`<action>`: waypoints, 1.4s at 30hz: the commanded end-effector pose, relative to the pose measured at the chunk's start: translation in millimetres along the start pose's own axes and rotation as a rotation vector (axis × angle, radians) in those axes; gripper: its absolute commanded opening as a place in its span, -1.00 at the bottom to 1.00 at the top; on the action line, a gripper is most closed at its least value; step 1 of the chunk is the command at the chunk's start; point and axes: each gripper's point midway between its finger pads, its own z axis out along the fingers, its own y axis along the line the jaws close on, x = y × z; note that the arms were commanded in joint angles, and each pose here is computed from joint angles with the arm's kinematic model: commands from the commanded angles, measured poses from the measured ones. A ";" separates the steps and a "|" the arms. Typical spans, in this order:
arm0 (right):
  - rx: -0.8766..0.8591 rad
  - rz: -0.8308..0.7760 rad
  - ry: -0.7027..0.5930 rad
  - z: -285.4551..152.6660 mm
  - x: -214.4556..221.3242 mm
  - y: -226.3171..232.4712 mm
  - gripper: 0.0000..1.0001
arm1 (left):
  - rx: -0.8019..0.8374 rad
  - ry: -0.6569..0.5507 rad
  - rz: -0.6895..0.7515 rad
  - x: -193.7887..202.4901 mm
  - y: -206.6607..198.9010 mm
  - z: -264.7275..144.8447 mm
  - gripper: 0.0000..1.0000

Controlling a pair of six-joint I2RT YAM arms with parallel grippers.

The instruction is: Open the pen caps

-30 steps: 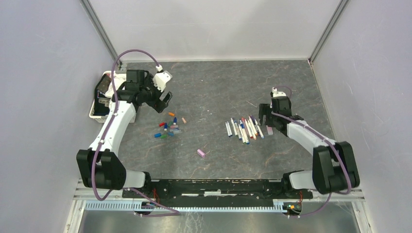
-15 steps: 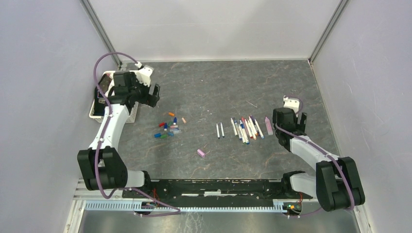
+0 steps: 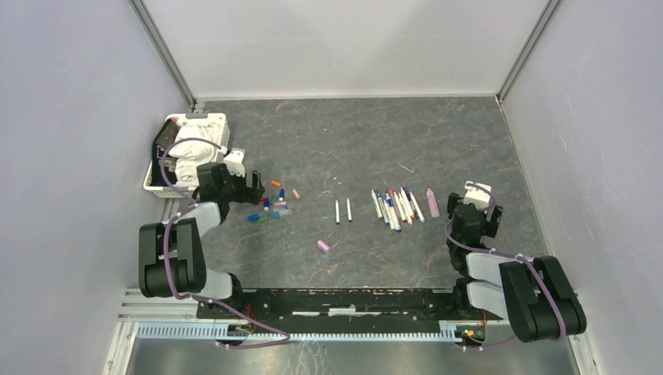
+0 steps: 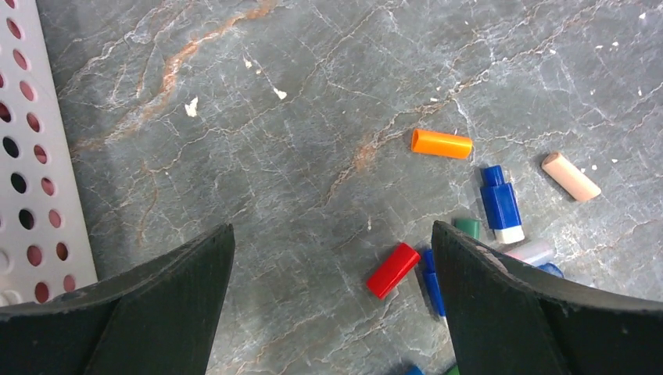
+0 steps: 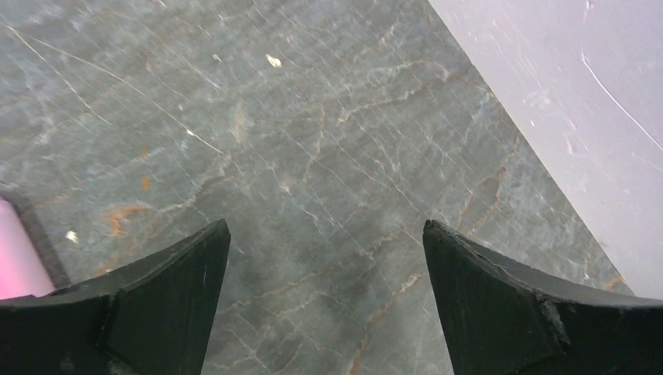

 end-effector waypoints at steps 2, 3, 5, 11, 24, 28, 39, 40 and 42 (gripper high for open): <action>-0.033 0.108 -0.185 1.0 -39.9 4.8 0.96 | -0.032 -0.302 -0.010 -50.8 2.8 -4.0 1.00; -0.042 0.120 -0.206 0.5 -45.2 6.1 0.96 | -0.034 -0.304 -0.016 -49.0 3.0 -3.5 1.00; -0.043 0.091 -0.226 0.7 -50.0 5.3 0.96 | -0.035 -0.315 -0.018 -46.9 2.3 -3.5 1.00; -0.068 0.110 -0.317 -15.4 -47.8 -3.4 0.96 | -0.008 -0.421 -0.004 -48.6 -9.6 -13.1 1.00; -0.278 0.008 -0.511 -53.2 -64.4 12.4 0.96 | -0.039 -0.666 0.044 -52.6 -26.5 -43.7 1.00; -0.217 -0.017 -0.377 -20.8 -54.3 24.4 0.96 | -0.100 -0.583 0.052 -48.4 -18.7 -23.1 1.00; -0.222 -0.005 -0.348 -14.1 -51.9 26.7 0.96 | -0.098 -0.549 0.033 -49.2 -19.6 -8.3 1.00; -0.223 -0.006 -0.347 -14.2 -51.8 27.0 0.96 | -0.099 -0.543 0.033 -48.6 -19.2 -7.7 1.00; -0.223 -0.005 -0.349 -14.1 -52.1 27.0 0.96 | -0.097 -0.546 0.034 -48.9 -19.7 -7.7 1.00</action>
